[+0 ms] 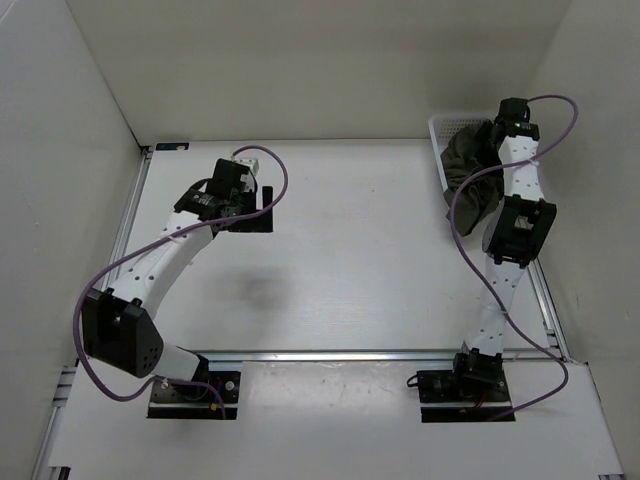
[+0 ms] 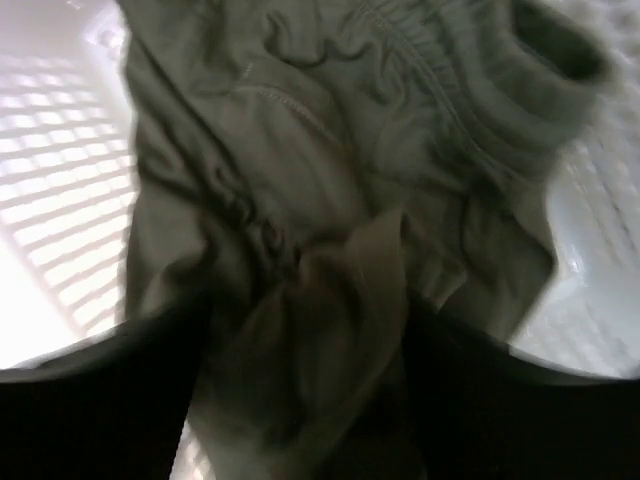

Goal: Fold and stack the shorts
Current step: Grab the shorts from the pile, then move the shorts to the center of the board

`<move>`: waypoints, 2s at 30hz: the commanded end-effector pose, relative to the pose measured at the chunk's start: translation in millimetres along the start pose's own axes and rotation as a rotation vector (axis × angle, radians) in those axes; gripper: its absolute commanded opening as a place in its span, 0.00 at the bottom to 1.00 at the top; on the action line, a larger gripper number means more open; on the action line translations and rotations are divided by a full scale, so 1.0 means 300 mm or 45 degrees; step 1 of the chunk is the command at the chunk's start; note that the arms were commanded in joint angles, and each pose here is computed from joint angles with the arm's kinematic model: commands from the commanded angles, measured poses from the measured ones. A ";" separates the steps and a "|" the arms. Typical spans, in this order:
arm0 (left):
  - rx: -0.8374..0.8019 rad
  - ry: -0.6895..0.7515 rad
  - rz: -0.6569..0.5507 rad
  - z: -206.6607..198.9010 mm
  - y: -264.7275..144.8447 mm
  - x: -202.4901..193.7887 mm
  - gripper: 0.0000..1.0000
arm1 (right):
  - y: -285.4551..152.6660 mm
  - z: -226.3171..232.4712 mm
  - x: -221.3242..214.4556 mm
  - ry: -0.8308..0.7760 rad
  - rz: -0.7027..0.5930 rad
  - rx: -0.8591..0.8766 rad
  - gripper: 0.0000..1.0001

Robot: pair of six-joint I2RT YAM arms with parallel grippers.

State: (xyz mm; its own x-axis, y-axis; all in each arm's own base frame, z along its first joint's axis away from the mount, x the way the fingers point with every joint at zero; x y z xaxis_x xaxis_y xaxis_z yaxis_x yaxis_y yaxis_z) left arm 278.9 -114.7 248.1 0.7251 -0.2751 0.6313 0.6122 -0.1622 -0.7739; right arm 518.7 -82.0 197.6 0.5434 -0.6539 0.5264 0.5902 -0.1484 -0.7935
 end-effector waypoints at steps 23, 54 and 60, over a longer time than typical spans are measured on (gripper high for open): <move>0.163 -0.297 -0.202 0.036 -0.226 0.104 1.00 | -1.282 0.245 0.007 -0.344 -0.596 1.009 0.00; -0.335 -0.442 0.212 -0.177 -0.015 -0.211 0.94 | -0.930 0.052 -1.111 -0.597 0.520 0.639 0.77; -0.316 -0.378 0.423 -0.236 0.145 -0.276 0.85 | -0.856 0.120 -1.234 -0.597 0.615 0.666 0.78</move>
State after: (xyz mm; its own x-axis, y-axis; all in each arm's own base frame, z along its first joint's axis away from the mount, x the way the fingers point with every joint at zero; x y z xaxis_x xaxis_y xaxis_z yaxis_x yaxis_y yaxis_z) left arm 215.4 -159.0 167.0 0.9502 -0.0796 0.3012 0.2615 -0.3217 -0.9100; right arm 174.4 202.9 210.5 0.9464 -0.1138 0.3024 0.3220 0.4092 -0.8538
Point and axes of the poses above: each gripper's point midway between its finger pads, its own y axis out along the fingers, its own z axis along the line the jaws close on, x = y × z, the point moved 9 cm from there along -y, back along the fingers, and after that the axes turned 14 degrees about y, right-handed, at the moved point
